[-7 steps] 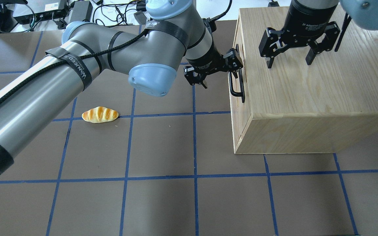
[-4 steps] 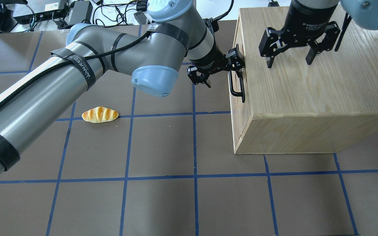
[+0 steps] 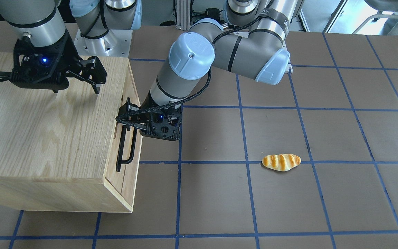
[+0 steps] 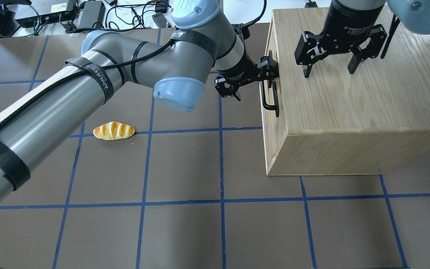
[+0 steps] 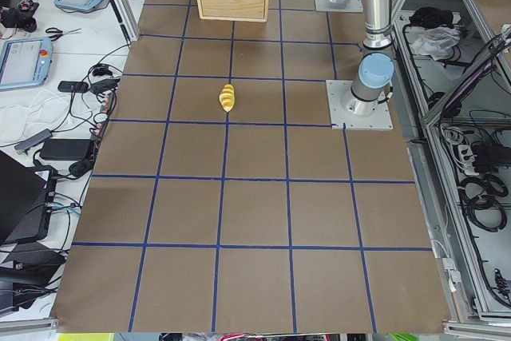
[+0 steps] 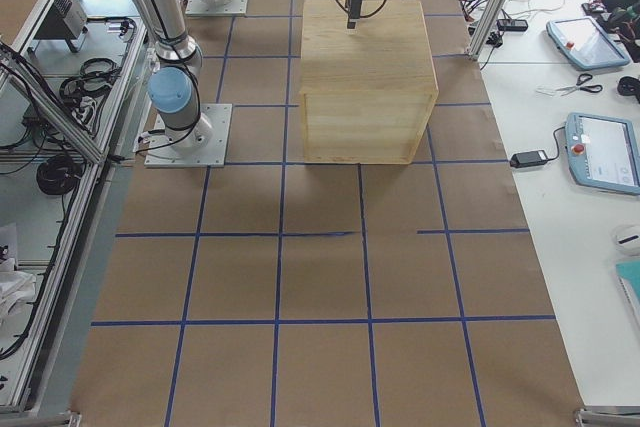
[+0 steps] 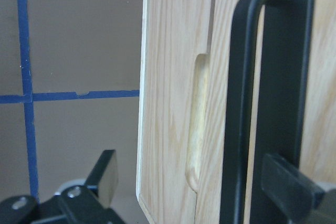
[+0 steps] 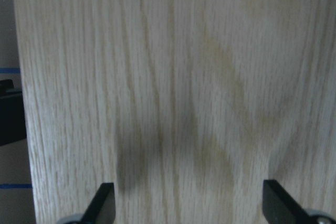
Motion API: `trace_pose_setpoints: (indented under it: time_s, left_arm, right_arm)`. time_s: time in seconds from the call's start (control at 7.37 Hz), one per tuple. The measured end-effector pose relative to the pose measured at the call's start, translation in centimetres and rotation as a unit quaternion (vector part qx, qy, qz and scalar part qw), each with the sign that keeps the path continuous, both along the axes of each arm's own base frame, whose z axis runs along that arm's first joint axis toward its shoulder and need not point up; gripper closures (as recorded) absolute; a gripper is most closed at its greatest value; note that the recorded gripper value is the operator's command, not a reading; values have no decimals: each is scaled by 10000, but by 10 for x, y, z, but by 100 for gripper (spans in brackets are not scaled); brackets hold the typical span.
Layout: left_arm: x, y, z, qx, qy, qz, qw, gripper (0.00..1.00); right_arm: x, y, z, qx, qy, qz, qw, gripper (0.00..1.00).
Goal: Open upper drawer
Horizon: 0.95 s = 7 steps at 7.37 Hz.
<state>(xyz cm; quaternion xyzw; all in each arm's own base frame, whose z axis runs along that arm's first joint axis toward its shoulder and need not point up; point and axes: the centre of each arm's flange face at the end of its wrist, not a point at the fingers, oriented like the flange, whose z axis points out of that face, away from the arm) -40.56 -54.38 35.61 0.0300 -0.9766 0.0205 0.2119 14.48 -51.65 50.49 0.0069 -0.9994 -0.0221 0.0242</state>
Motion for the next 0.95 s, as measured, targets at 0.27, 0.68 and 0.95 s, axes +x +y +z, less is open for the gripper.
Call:
trace_pose_setpoints:
  time_s: [0.27, 0.68, 0.95]
  left_arm:
    - [3, -1, -2, -9, -129, -3, 9999, 0]
    - [7, 5, 16, -1, -139, 42, 9999, 0]
    - [7, 8, 35, 126, -138, 179, 9997, 0]
  right_arm:
    - [0, 0, 0, 0, 0, -3, 10000, 0]
    - [0, 0, 0, -1, 0, 0, 10000, 0]
    - [0, 0, 0, -1, 0, -1, 10000, 0]
